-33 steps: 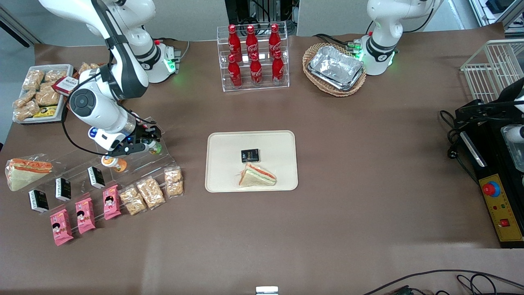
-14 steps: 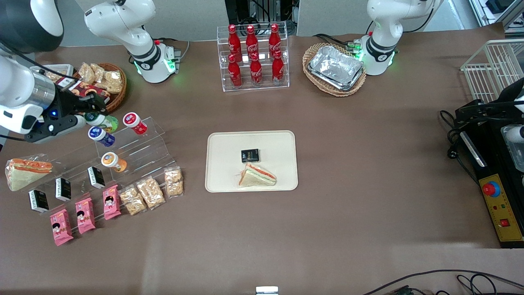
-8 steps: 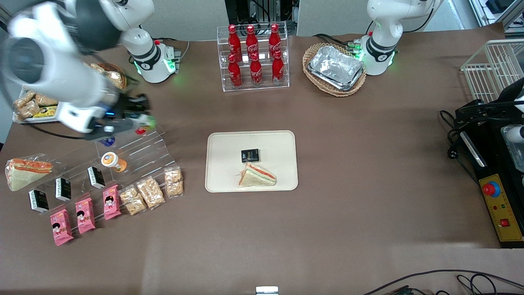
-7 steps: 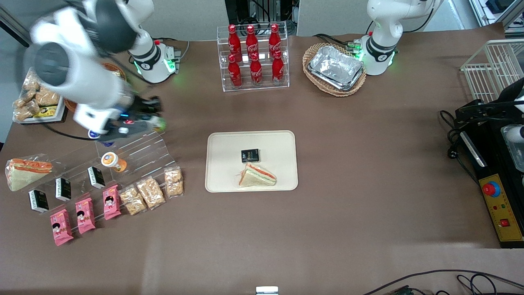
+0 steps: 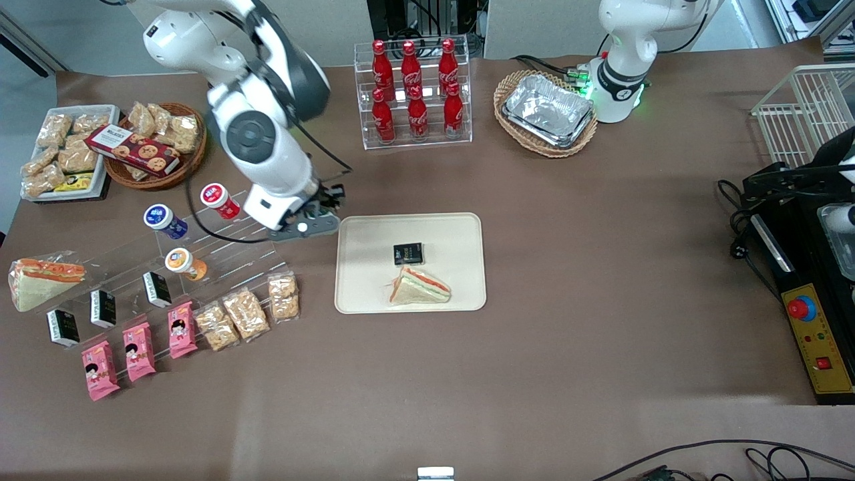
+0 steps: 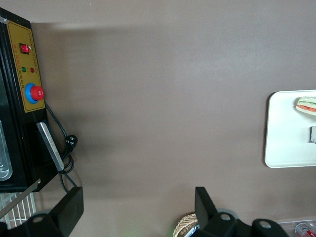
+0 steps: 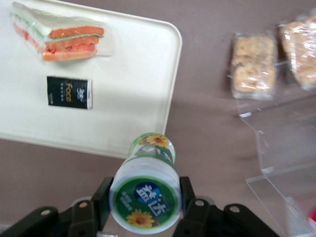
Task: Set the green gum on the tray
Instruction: 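Carry the green gum canister over the cream tray, then lower the canister onto the tray and open the right gripper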
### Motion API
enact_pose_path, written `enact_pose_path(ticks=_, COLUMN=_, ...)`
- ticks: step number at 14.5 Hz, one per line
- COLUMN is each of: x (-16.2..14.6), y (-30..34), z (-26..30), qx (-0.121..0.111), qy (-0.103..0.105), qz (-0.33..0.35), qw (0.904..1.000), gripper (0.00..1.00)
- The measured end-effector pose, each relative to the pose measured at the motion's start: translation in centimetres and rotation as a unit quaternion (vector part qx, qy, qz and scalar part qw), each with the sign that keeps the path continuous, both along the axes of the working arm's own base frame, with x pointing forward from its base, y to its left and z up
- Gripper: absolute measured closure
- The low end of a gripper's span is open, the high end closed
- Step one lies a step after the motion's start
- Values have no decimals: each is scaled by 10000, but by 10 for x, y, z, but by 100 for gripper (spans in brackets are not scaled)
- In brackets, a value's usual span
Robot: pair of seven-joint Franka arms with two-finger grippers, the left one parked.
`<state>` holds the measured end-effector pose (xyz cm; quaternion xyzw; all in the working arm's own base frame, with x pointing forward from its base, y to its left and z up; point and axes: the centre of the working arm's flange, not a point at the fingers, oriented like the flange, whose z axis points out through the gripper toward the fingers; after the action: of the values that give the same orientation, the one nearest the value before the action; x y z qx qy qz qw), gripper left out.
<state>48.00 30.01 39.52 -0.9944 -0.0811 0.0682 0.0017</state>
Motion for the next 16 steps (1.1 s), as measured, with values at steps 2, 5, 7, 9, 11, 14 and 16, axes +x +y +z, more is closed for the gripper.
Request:
enact_pose_path(ticks=2, x=-7, y=13, z=-38, qx=-18, qy=-157, qz=-33, qw=9999, gripper=41)
enact_pose_path(ticks=5, x=-10, y=26, z=-81, qx=8, qy=-232, qz=-151, qw=9996, gripper=41)
enact_pose_path(ticks=7, x=-11, y=35, z=-101, qx=25, qy=-296, qz=-171, qw=9994, gripper=41)
enact_pose_path(ticks=9, x=-10, y=39, z=-119, qx=0, qy=-395, qz=-159, qw=9991, gripper=41)
enact_pose_path(ticks=11, x=-11, y=41, z=-131, qx=-7, qy=-446, qz=-151, qw=9989, gripper=41)
enact_pose_path(ticks=14, x=-15, y=45, z=-141, qx=-5, qy=-456, qz=-116, qw=9989, gripper=41)
enact_pose_path(ticks=16, x=-20, y=51, z=-145, qx=25, qy=-404, qz=-112, qw=9991, gripper=41)
